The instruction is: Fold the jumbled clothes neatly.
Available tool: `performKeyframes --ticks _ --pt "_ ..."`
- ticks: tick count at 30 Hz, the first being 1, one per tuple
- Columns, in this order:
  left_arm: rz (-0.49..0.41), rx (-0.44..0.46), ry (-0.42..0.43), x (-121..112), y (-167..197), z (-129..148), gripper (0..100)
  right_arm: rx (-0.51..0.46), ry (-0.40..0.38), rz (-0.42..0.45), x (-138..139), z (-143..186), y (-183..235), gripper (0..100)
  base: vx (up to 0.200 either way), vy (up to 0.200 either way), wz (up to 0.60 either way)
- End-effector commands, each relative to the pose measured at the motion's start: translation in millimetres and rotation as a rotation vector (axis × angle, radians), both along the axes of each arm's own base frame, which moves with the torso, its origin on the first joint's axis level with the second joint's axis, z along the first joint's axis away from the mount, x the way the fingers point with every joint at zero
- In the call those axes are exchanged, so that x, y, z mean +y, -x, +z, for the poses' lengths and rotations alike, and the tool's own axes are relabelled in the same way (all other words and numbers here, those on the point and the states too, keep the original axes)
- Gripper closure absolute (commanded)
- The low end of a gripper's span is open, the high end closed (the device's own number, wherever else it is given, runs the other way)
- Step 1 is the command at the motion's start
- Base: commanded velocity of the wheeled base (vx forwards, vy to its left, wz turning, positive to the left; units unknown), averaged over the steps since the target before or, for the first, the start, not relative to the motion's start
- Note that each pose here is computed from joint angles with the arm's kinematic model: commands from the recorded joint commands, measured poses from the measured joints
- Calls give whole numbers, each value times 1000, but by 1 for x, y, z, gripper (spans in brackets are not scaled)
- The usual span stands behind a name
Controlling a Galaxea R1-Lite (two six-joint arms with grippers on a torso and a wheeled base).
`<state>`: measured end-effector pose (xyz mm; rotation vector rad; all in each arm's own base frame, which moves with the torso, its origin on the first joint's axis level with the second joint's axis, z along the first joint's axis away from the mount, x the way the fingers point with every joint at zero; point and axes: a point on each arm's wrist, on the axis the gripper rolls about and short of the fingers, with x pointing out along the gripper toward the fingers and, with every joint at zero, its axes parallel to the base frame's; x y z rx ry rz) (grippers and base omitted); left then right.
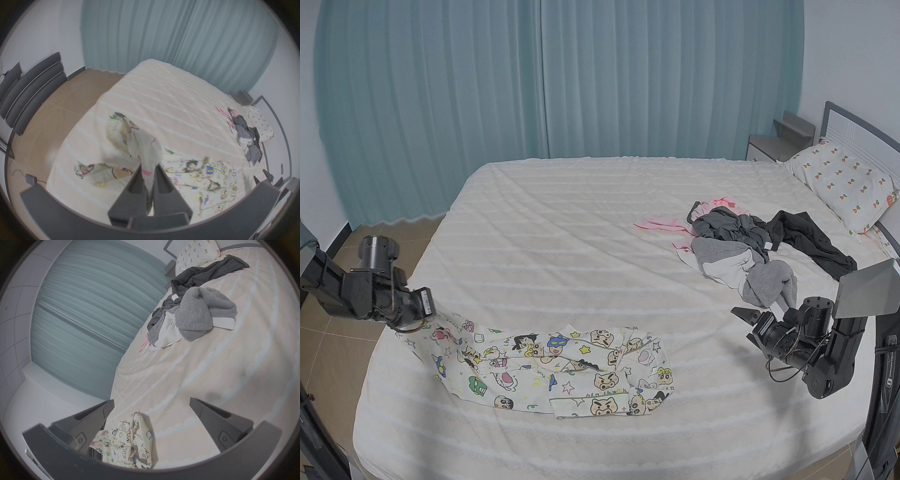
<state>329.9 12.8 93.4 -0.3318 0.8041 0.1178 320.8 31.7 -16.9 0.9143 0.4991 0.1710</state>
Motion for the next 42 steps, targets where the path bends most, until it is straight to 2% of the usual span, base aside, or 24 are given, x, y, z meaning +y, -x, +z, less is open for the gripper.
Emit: performKeyframes --ticks 1,5,9,14,20,27,28,39,42 --pt "-97 -65 -29 -98 17 20 100 -6 2 8 2 -1 0 0 0 0 0" --pt "-171 -87 31 -152 26 23 100 -6 2 9 3 -1 0 0 0 0 0" --pt "-221 -101 56 -194 26 19 100 -3 5 10 3 -1 1 0 0 0 0" --pt "-266 -123 106 -233 24 19 100 -3 5 11 4 -1 1 0 0 0 0" --pt "-301 -132 149 -258 25 20 100 0 5 13 5 -2 1 0 0 0 0" --pt "-309 -128 150 -263 24 16 100 1 7 15 5 -3 1 0 0 0 0" --pt "-336 -110 180 -268 27 15 0 1 7 15 5 -3 1 0 0 0 0" --pt "-314 -144 247 -272 29 24 0 10 10 24 7 -6 2 0 0 0 0" --pt "-282 -164 279 -262 31 38 0 13 11 29 9 -6 3 0 0 0 0"
